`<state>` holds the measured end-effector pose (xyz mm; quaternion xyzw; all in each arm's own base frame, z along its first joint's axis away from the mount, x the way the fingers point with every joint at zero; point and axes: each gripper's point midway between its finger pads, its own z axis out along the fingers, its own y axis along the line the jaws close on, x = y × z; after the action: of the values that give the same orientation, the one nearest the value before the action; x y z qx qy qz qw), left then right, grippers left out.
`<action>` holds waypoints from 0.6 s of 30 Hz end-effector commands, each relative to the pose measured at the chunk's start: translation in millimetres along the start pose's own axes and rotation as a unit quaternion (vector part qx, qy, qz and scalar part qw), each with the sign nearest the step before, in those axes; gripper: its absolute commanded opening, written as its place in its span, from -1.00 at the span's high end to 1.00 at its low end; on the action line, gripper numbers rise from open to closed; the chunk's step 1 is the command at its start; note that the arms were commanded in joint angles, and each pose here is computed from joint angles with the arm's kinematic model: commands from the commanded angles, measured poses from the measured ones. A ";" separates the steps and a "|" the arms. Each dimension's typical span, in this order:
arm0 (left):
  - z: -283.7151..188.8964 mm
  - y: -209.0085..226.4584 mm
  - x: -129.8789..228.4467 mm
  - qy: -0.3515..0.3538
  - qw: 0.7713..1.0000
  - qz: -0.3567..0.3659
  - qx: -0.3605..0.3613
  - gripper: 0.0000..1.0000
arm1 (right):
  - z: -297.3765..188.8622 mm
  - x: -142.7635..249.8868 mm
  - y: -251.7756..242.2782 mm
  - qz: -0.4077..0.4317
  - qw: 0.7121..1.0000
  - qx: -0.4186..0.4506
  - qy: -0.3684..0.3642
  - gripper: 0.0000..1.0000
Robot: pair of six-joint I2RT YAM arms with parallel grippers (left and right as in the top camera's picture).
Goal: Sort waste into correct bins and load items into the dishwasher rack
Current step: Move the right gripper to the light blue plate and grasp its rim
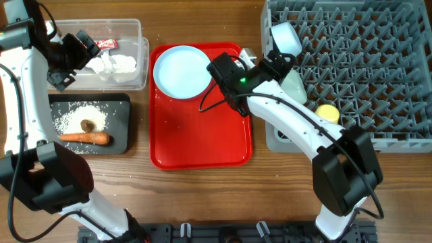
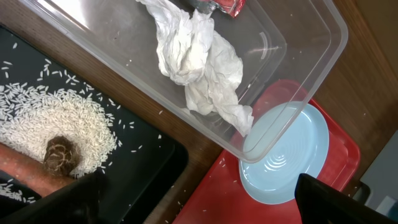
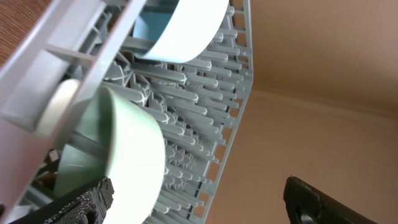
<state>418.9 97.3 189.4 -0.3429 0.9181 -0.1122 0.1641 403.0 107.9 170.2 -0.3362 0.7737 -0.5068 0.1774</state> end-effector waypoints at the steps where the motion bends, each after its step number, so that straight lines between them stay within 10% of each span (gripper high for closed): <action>1: -16.0 -4.1 -5.9 -0.022 1.000 -0.001 0.007 -1.00 | -4.0 -13.0 -9.5 0.013 1.000 0.005 -0.018 -0.85; 10: -16.0 -4.1 -5.9 -0.022 1.000 -0.001 0.007 -1.00 | -38.0 -78.6 -7.8 0.120 0.970 -0.111 -0.182 -0.75; 14: -16.0 -4.1 -5.9 -0.022 1.000 -0.001 0.007 -1.00 | -126.1 -122.9 76.3 0.110 0.845 -0.412 -0.322 -0.61; 18: -16.0 -4.1 -5.9 -0.022 1.000 -0.001 0.007 -1.00 | -159.0 -140.6 76.2 0.246 0.757 -0.526 -0.300 -0.55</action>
<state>418.8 97.3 189.3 -0.3431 0.9181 -0.1120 0.1637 398.9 291.3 137.2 -0.3975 0.8577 -0.0086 0.3260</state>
